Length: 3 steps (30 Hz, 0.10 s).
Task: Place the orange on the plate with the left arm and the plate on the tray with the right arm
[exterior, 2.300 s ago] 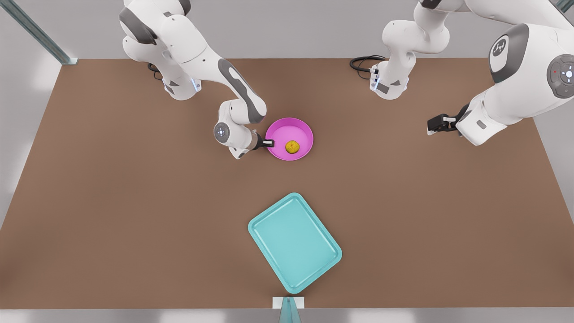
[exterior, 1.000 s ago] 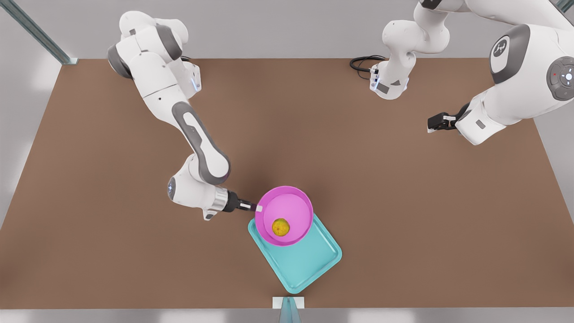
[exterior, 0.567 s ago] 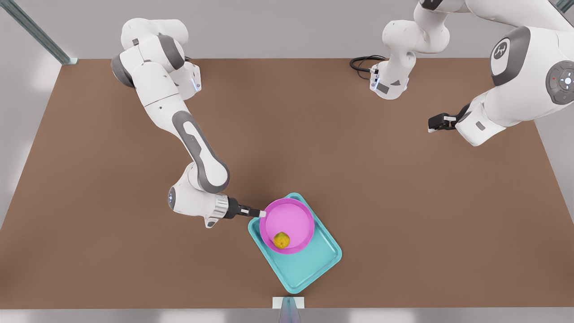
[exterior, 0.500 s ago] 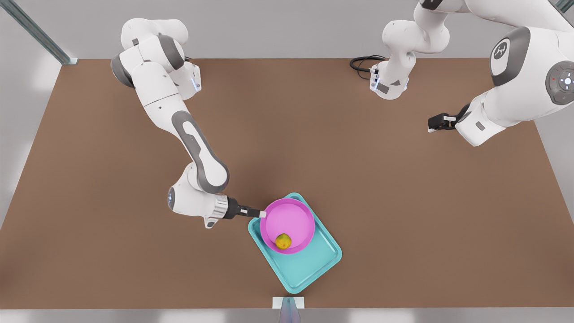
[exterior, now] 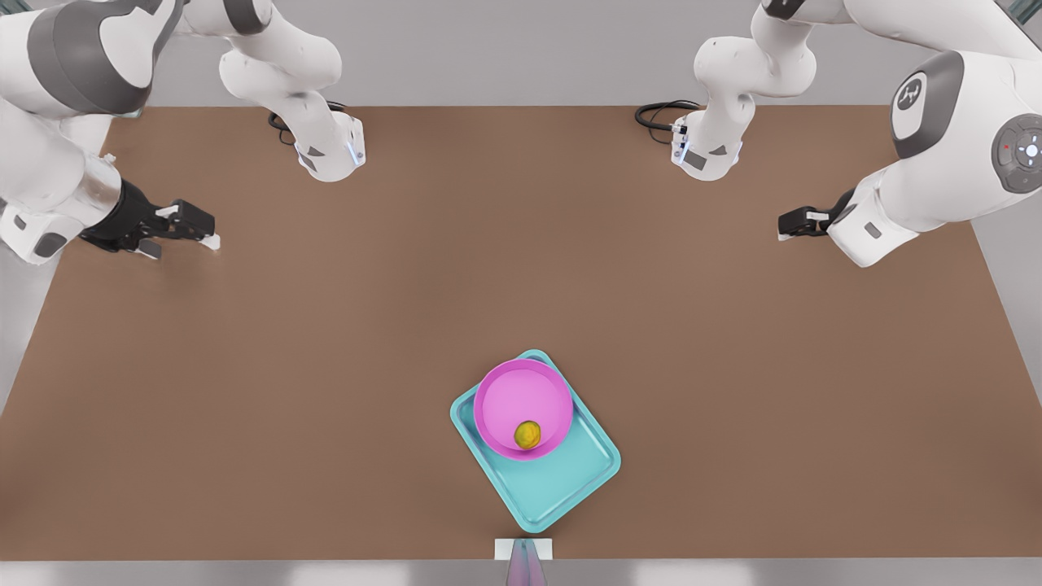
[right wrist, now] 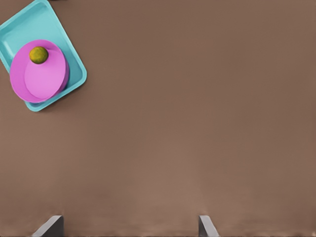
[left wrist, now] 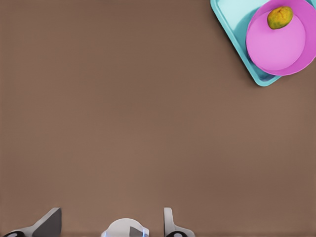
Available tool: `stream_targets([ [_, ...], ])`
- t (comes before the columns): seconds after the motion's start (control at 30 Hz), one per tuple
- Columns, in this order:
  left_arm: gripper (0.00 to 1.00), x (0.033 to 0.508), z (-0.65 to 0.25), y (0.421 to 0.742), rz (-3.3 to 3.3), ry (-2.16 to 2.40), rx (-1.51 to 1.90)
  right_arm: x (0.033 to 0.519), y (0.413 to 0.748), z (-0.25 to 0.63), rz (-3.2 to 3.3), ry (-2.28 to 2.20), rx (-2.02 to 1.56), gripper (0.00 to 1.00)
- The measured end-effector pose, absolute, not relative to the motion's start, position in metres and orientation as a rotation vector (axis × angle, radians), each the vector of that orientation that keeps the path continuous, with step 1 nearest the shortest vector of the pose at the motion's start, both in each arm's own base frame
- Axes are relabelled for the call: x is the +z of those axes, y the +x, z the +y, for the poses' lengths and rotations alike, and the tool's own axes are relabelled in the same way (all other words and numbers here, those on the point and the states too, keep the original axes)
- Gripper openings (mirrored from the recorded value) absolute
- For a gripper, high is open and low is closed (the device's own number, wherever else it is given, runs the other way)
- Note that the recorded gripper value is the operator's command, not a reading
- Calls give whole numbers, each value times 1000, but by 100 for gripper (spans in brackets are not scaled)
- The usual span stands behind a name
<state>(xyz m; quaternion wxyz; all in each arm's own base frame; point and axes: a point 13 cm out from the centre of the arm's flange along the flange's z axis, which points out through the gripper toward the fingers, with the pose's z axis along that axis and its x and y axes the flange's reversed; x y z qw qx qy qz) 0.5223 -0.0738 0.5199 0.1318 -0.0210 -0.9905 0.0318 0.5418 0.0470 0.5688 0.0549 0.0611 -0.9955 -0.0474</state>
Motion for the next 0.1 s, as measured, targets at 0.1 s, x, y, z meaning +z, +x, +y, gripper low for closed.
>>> stream_targets([
  [0.1, 100, 521, -68, 523, -2878, -47, 92, 558, 511, 32, -2941, 226, 4, 100],
])
